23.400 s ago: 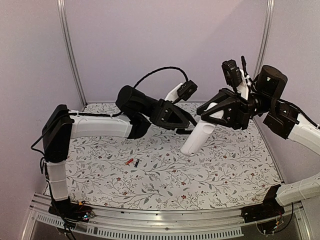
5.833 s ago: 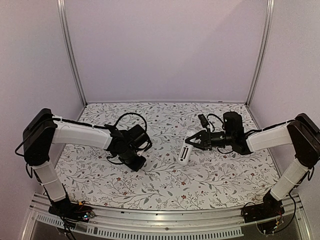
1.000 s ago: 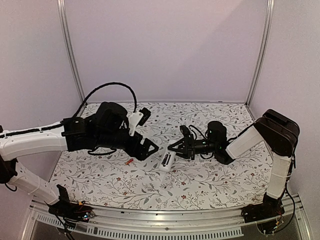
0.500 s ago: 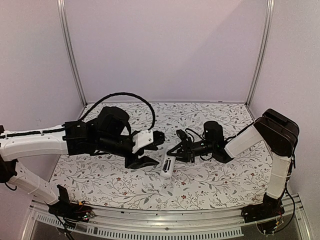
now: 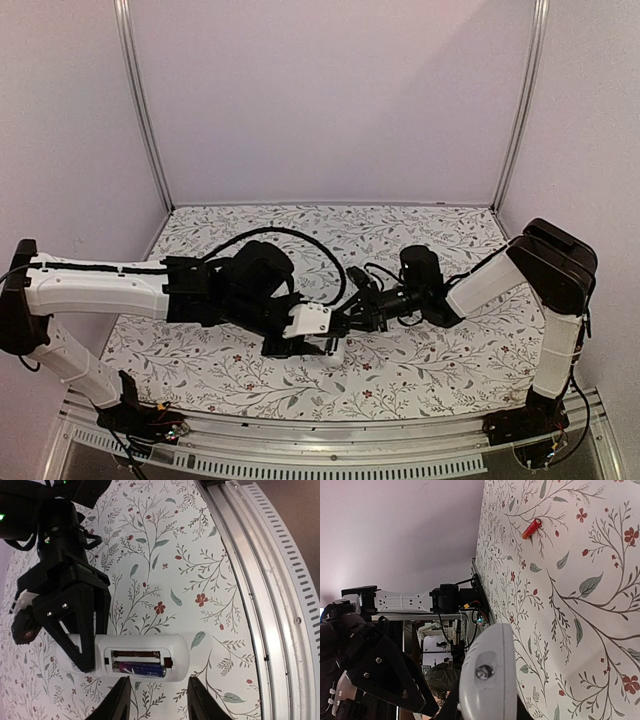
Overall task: Load the batteries into the remote control
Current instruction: Load the battery into the battery compartment.
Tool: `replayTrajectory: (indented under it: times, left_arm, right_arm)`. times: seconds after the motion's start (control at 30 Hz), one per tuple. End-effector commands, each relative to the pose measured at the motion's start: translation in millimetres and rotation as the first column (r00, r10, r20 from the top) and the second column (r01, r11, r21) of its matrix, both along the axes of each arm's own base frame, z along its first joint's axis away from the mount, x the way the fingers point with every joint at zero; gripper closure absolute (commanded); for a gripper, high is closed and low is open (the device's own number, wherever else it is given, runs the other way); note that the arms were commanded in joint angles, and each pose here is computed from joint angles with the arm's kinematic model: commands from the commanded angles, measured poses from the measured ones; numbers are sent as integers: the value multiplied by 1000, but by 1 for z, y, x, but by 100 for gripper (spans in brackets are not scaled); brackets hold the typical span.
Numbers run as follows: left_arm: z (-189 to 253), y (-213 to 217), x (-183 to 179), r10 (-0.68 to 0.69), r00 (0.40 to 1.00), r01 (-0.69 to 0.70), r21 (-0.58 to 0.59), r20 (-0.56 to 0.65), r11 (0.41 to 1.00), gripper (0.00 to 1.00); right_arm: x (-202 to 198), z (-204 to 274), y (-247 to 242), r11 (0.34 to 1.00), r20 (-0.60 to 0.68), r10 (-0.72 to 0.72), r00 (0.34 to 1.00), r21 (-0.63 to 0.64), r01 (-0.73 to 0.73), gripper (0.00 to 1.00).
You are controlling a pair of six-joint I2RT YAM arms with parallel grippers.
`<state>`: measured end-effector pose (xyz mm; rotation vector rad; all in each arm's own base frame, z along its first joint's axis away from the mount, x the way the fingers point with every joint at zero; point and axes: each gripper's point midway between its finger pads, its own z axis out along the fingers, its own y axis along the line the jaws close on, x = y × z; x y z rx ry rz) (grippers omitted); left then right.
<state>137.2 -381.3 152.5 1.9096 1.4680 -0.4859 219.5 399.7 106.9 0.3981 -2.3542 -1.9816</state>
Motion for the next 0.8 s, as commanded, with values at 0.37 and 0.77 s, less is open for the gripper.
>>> replayTrajectory:
  times: [0.37,0.77]
  left_arm:
    - [-16,-13,-4,-74,997,72,53,38,996,67]
    - [-21,-19,-2,-64,997,62,51,42,997,73]
  right_arm:
    - [-5,15,7,999,43,35,998,32,-36,100]
    - [-8,15,9,998,45,44,998,33,-45,100]
